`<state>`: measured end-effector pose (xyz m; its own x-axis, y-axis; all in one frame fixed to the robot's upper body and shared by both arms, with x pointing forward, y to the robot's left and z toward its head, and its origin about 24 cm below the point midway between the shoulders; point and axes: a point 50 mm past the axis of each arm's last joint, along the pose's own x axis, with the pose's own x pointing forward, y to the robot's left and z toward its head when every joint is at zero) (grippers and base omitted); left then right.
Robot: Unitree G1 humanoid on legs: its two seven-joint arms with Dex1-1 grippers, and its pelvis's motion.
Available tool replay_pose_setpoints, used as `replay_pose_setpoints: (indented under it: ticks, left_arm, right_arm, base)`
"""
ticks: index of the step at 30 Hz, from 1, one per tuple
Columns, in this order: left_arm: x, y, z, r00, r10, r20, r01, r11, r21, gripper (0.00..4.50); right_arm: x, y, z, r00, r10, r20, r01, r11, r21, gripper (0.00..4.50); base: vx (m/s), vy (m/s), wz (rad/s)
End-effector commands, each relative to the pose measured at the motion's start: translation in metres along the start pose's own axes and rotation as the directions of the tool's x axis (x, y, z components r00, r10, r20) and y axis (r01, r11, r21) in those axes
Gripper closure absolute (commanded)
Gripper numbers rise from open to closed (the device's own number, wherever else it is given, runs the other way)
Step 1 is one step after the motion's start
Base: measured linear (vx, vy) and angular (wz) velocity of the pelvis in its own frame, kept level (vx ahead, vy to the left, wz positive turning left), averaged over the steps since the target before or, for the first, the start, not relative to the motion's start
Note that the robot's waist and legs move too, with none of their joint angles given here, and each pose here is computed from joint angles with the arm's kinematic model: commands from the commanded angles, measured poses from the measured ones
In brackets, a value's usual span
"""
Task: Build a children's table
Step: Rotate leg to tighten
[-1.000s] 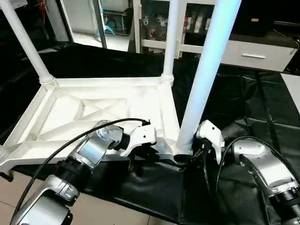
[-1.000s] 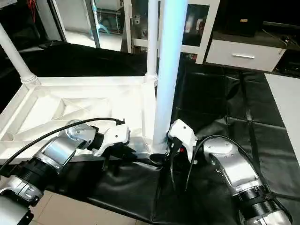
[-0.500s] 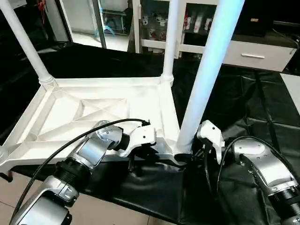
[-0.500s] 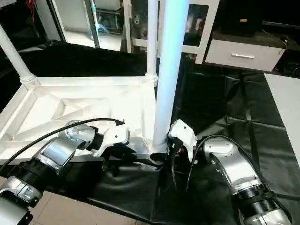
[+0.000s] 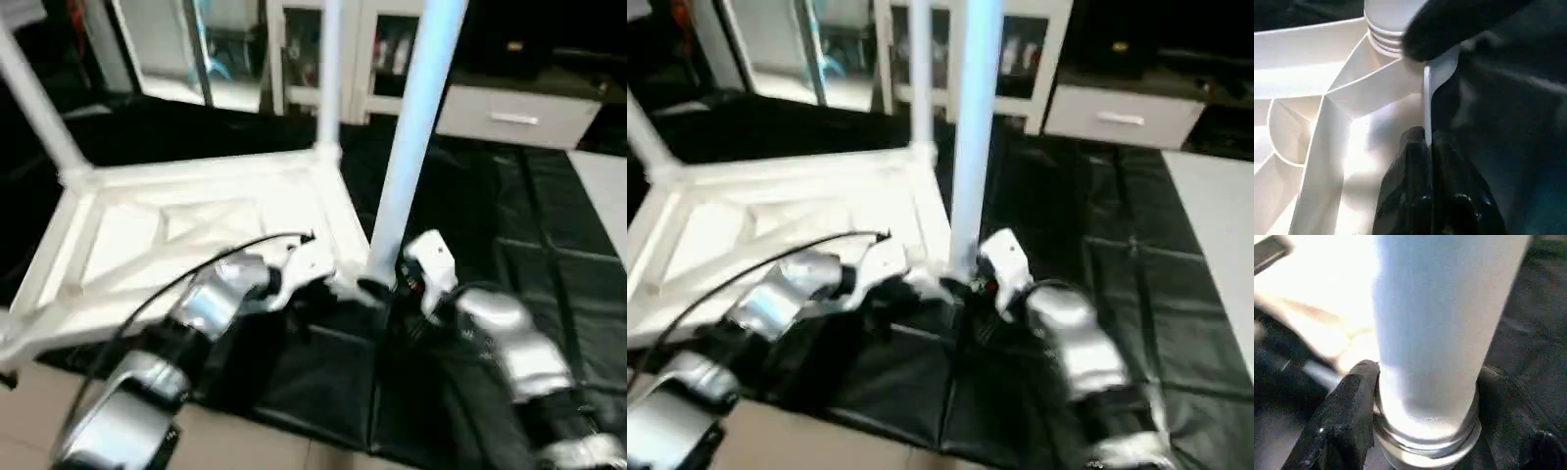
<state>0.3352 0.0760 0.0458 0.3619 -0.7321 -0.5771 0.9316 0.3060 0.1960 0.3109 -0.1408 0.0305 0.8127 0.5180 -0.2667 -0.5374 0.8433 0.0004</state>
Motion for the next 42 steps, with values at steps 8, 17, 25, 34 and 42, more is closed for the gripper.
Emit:
replay_pose_setpoints:
  ticks: [8, 17, 25, 34, 42]
  left_arm:
    - [0.014, 0.007, -0.002, 0.984, 0.173, -0.037, -0.175, 0.982, -0.064, 4.5]
    - [0.015, 0.009, -0.004, 0.982, 0.184, -0.05, -0.187, 0.981, -0.056, 4.5]
    - [0.009, 0.006, -0.016, 0.992, 0.111, -0.067, -0.113, 0.993, -0.029, 4.5]
    - [-0.002, -0.016, -0.024, 0.981, -0.194, -0.03, 0.195, 0.98, 0.04, 4.5]
    - [-0.014, -0.026, -0.028, 0.931, -0.357, -0.071, 0.363, 0.927, 0.1, 4.5]
  right_arm:
    - [0.017, -0.008, -0.01, 0.803, -0.594, -0.049, 0.596, 0.8, 0.068, 1.87]
    - [0.031, 0.01, 0.006, 0.837, -0.545, 0.047, 0.537, 0.835, 0.118, 1.31]
    - [0.019, 0.005, 0.014, 0.944, -0.323, 0.066, 0.313, 0.941, 0.128, 0.67]
    - [-0.025, -0.006, 0.019, 0.981, 0.184, 0.059, -0.182, 0.983, -0.03, 0.67]
    - [-0.056, -0.008, 0.013, 0.887, 0.45, -0.106, -0.459, 0.884, -0.086, 0.67]
  base:
    - [0.0, 0.0, 0.0]
    - [0.0, 0.0, 0.0]
    - [0.0, 0.0, 0.0]
    - [0.0, 0.0, 0.0]
    - [0.0, 0.0, 0.0]
